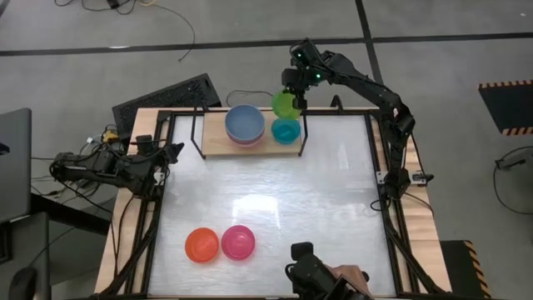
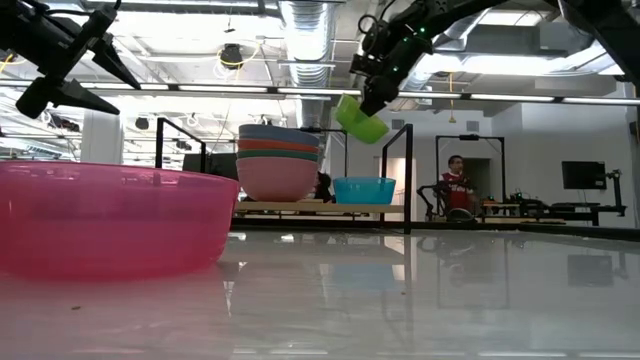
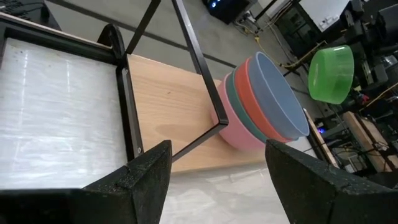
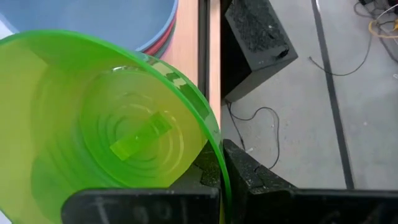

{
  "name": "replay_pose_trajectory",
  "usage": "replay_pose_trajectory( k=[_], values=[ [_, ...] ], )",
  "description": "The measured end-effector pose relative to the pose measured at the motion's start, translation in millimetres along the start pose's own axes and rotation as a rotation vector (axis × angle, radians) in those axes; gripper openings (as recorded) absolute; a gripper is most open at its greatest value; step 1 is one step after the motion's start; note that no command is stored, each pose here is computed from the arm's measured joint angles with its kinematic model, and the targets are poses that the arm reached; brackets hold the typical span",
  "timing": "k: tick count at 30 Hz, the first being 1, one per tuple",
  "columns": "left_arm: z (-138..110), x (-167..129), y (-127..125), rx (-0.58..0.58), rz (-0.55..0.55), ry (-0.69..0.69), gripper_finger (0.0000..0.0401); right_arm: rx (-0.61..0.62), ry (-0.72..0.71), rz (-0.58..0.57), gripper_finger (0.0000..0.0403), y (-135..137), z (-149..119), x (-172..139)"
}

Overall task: Place and stack bowls onto a shelf
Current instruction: Stack the green bowl on top of the light blue bowl on the shelf

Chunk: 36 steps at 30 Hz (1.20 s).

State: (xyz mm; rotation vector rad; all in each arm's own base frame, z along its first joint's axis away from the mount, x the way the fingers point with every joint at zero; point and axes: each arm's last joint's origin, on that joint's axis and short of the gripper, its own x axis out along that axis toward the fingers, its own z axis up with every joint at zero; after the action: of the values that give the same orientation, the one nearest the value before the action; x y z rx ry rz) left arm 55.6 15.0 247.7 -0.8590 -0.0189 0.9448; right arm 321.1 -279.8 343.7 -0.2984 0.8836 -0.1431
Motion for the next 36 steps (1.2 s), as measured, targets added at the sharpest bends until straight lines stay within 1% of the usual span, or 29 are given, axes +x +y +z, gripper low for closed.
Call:
replay_pose_trajectory(
  k=[4,7,15,21,31,36],
  values=[
    [0,0,0,0.003,0.0,0.0,0.0245,0.006,0.017,0.022,0.0022,2,-2,1],
    [0,0,0,0.003,0.001,0.0,0.0245,0.016,0.002,0.066,0.0022,4,-2,2],
    [-1,0,2,0.016,0.016,0.001,0.0245,-0.042,-0.049,0.116,0.0022,22,9,16],
    [-1,0,2,0.015,0.016,0.001,0.0245,-0.039,-0.051,0.115,0.0022,21,8,16],
    [-1,0,2,0.005,0.016,0.001,0.0245,-0.031,-0.075,0.153,0.0022,21,7,16],
    [-1,0,2,0.003,0.016,0.002,0.0245,-0.029,-0.09,0.191,0.0022,24,7,16]
  ],
)
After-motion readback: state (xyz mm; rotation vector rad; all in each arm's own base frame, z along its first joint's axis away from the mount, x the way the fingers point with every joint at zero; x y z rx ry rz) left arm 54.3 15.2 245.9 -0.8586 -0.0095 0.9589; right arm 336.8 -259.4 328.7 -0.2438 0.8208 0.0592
